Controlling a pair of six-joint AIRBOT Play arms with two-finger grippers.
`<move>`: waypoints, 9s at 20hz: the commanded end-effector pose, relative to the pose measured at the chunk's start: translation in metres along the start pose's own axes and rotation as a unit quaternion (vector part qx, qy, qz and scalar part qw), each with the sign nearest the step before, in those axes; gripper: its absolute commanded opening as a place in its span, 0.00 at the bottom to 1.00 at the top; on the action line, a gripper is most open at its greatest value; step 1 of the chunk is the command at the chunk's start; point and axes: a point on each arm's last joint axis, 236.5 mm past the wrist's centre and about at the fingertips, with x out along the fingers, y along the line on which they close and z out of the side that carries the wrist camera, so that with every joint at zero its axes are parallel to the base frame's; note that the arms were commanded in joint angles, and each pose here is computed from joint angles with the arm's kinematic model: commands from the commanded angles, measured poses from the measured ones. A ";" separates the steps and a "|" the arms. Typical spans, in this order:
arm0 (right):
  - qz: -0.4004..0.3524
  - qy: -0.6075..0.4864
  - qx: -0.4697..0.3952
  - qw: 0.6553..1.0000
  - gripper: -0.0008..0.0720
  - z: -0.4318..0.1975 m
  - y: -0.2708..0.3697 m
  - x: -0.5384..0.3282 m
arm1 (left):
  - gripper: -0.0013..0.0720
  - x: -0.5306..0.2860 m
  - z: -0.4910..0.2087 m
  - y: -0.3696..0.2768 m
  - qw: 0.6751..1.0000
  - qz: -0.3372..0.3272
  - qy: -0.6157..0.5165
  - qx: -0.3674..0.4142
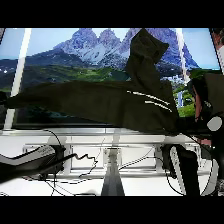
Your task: Fold the clothes and pants, and hang the long-sleeved shirts on hangers.
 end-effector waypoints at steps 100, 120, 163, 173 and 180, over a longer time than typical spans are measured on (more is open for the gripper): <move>0.053 0.097 -0.430 0.896 0.05 -0.039 0.099 -0.086 | 0.94 0.028 -0.002 -0.714 0.867 -0.470 0.043 0.162; 0.065 -0.107 -0.412 0.903 0.05 0.046 0.144 -0.088 | 0.04 -0.065 0.127 -0.704 0.845 -0.400 -0.293 0.201; 0.275 0.006 -0.088 0.957 0.77 0.254 0.066 0.047 | 0.04 -0.053 0.006 -0.510 0.912 -0.216 -0.109 0.331; 0.304 -0.019 -0.139 0.942 0.77 0.269 0.127 0.099 | 0.04 -0.051 0.006 -0.511 0.912 -0.217 -0.110 0.331; 0.296 -0.068 -0.180 0.936 0.05 0.285 0.140 0.078 | 0.04 -0.036 0.007 -0.515 0.905 -0.211 -0.109 0.353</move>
